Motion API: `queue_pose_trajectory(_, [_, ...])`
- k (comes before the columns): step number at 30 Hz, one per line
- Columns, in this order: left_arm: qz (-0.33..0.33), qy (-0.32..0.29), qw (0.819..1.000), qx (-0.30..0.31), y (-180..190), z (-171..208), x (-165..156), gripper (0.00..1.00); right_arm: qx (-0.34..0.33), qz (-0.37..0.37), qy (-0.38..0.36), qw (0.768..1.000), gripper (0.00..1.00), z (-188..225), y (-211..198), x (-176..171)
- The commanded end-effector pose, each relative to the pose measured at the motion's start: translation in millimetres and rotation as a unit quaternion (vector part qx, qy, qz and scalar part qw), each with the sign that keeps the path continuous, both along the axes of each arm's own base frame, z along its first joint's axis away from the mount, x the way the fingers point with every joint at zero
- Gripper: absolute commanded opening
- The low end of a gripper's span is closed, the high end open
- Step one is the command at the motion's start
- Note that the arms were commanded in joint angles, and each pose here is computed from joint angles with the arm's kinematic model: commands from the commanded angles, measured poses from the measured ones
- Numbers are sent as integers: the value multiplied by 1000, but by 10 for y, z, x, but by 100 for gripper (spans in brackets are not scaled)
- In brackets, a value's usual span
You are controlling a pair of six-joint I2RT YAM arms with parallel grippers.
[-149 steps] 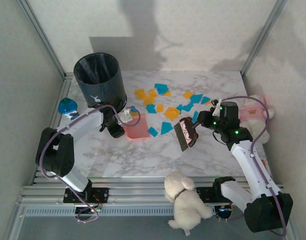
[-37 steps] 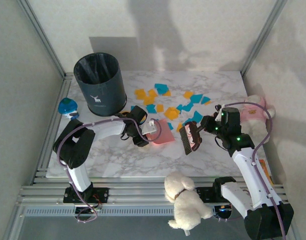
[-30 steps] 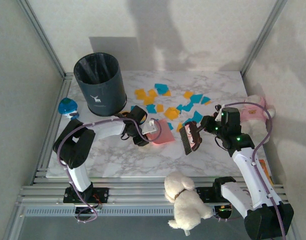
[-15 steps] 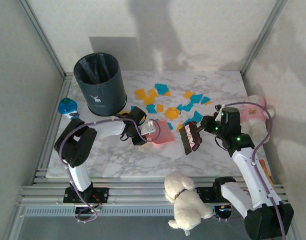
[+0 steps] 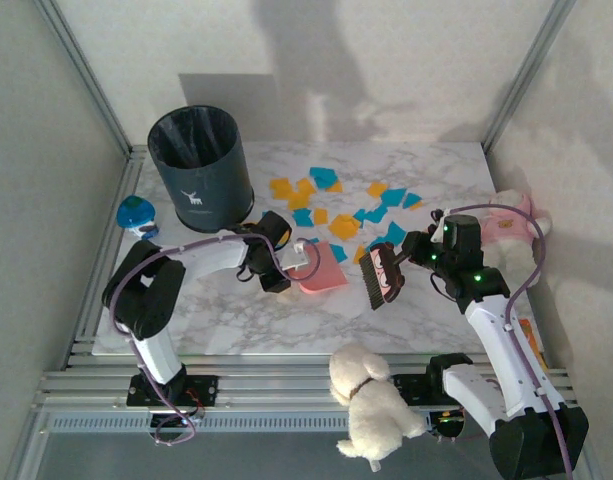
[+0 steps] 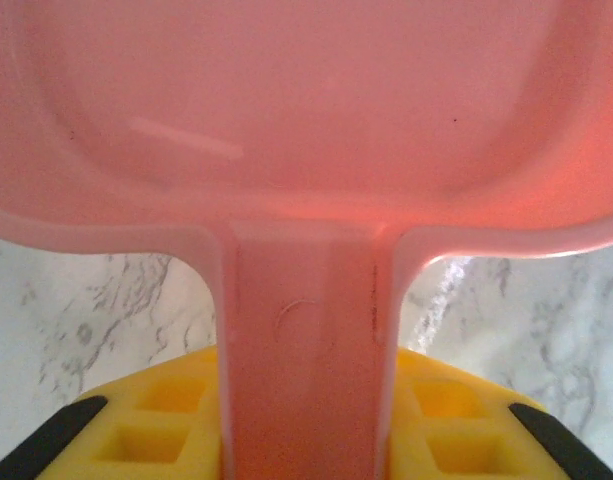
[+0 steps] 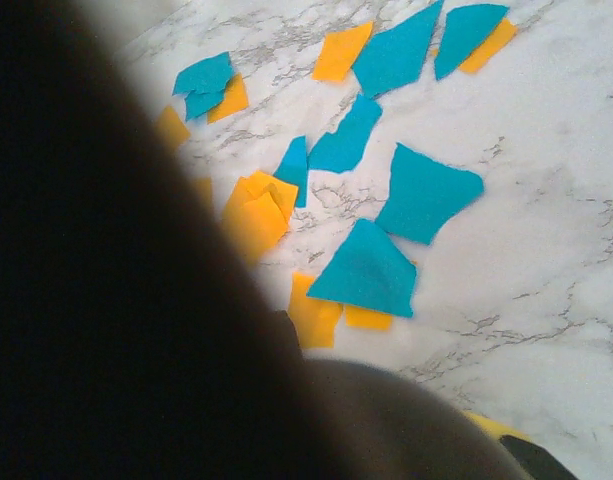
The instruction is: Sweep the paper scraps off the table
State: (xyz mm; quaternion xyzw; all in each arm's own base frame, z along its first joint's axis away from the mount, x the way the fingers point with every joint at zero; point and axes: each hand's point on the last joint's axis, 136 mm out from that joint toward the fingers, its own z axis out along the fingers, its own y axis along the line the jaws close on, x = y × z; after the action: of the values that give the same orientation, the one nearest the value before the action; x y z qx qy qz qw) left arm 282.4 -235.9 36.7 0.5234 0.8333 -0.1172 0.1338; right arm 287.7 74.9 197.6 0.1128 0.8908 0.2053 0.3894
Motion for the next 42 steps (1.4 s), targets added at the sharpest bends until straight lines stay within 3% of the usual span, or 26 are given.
queue_pose_trajectory(1, [17, -13, 1000, -12, -1, 354, 14, 0, 2, -6, -32, 999, 4, 228, -19, 84])
queue_pose_trajectory(15, [48, -62, 997, 14, 290, 762, -22, 0, 26, 11, -52, 998, 0, 337, 135, 499])
queue_pose_trajectory(21, [86, -54, 994, 31, 452, 884, -11, 0, 83, 41, -46, 995, 0, 331, 380, 804])
queue_pose_trajectory(25, [120, -35, 992, 4, 496, 1024, 28, 0, 117, 68, -34, 990, 0, 289, 587, 956])
queue_pose_trajectory(29, [113, -33, 993, 0, 558, 1095, -43, 0, 130, 96, -20, 987, 0, 232, 815, 1061])
queue_pose_trajectory(34, [113, -55, 991, 37, 735, 1068, -88, 0, 138, 128, 2, 982, 0, 110, 1112, 1150])
queue_pose_trajectory(42, [89, -32, 994, 49, 778, 979, -257, 0, 117, 127, 44, 984, 0, -197, 1239, 1216])
